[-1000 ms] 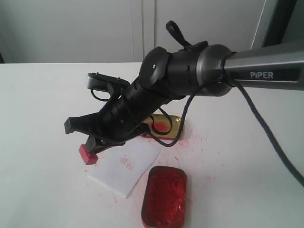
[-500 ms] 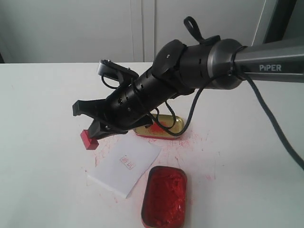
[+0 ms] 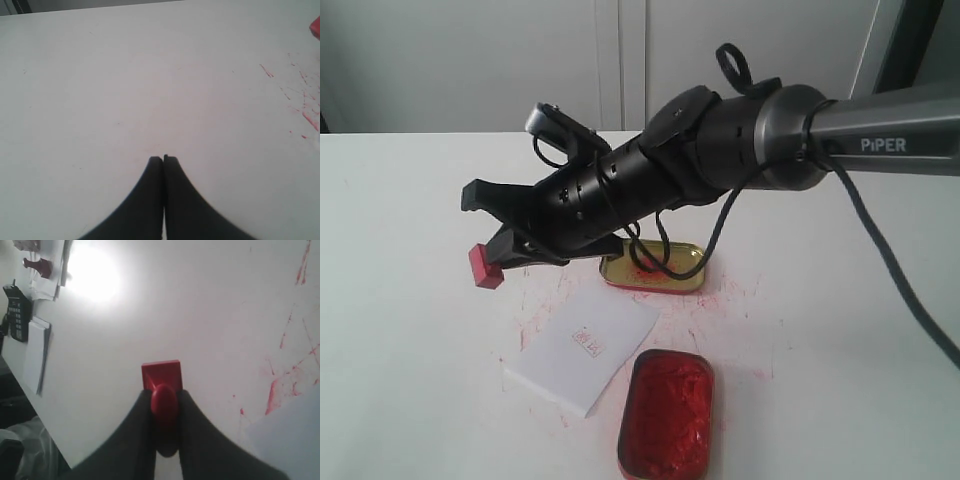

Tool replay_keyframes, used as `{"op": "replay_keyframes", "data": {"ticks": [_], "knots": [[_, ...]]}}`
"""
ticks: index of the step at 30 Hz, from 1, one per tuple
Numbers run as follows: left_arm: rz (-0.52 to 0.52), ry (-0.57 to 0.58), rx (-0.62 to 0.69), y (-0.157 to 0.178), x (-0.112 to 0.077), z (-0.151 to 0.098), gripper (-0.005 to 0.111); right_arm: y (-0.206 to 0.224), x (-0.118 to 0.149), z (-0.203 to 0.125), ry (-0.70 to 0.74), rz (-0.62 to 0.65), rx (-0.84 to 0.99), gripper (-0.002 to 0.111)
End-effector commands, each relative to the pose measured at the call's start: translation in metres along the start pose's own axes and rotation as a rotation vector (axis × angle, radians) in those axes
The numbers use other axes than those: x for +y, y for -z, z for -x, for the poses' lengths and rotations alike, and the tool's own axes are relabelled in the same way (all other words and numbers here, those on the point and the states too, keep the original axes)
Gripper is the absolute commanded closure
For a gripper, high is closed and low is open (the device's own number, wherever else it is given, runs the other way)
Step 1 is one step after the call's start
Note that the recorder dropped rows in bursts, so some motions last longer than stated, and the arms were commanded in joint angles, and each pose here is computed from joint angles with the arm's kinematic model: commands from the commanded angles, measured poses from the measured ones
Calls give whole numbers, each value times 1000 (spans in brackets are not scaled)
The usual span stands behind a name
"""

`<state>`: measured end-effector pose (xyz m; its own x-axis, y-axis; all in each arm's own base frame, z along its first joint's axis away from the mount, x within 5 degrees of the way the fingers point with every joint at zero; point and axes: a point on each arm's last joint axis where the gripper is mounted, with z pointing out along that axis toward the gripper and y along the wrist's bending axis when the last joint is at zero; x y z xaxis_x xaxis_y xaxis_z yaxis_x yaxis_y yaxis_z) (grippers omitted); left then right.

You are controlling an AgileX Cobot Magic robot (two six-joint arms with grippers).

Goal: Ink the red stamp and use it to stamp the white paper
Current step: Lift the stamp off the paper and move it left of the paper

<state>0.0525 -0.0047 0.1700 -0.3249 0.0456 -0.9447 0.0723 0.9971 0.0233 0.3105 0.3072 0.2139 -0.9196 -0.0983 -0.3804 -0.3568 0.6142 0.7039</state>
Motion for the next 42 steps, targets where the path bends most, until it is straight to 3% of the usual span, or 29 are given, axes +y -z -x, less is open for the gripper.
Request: {"op": "replay_keyframes", "data": {"ticks": [1,6,23,37,42], "knots": [[2,3,-3,0,0,-1,107,-13,-7,1,-48,77,-16,108],[2,3,-3,0,0,-1,107,-28,-17,-1,-86,113,-27,108],[2,3,-3,0,0,-1,107,-62,-61,-10,-155,-19,-43,108],[2,3,-3,0,0,-1,107,-69,-73,-11,-198,-71,-65,108],[2,3,-3,0,0,-1,107,-69,-73,-11,-207,-71,-65,93]]}}
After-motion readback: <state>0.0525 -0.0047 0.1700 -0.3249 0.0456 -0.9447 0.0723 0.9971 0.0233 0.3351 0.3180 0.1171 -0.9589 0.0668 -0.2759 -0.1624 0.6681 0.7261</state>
